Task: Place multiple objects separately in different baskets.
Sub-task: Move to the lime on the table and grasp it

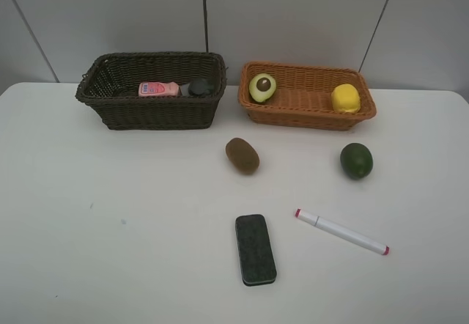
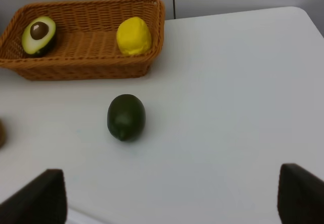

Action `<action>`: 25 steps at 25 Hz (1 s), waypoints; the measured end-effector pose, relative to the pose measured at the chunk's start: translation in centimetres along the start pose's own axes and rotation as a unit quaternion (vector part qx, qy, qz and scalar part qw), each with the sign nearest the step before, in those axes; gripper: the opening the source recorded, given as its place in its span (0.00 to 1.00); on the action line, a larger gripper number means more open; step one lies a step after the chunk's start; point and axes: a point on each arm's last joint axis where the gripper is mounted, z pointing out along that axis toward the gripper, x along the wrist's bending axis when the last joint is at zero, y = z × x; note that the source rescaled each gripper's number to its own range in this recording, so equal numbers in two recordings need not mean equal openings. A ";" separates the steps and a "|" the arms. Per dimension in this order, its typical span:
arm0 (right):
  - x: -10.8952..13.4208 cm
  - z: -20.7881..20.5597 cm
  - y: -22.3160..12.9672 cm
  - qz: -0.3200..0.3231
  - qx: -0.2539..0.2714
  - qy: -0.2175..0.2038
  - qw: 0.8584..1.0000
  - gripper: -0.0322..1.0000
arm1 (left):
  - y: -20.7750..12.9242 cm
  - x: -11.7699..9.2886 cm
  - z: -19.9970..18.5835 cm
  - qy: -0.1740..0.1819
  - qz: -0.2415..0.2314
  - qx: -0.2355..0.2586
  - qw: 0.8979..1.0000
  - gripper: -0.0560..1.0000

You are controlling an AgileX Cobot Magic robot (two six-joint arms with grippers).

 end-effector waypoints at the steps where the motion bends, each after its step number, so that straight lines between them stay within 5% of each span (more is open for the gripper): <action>1: 0.0 0.0 0.0 0.000 0.000 0.000 1.000 0.98 | 0.0 0.0 0.0 0.000 0.000 0.000 1.000 1.00; 12: 0.0 0.7 0.4 -0.001 0.026 -0.002 1.000 0.98 | 0.0 0.0 0.0 0.000 0.000 -0.001 1.000 1.00; 18: 0.1 5.8 2.5 -0.004 0.183 -0.007 0.983 0.98 | 0.0 0.0 0.0 0.000 0.000 -0.001 1.000 1.00; 25: 0.4 14.6 6.1 -0.005 0.359 -0.011 0.933 0.98 | 0.0 0.0 0.0 -0.001 -0.001 -0.002 1.000 1.00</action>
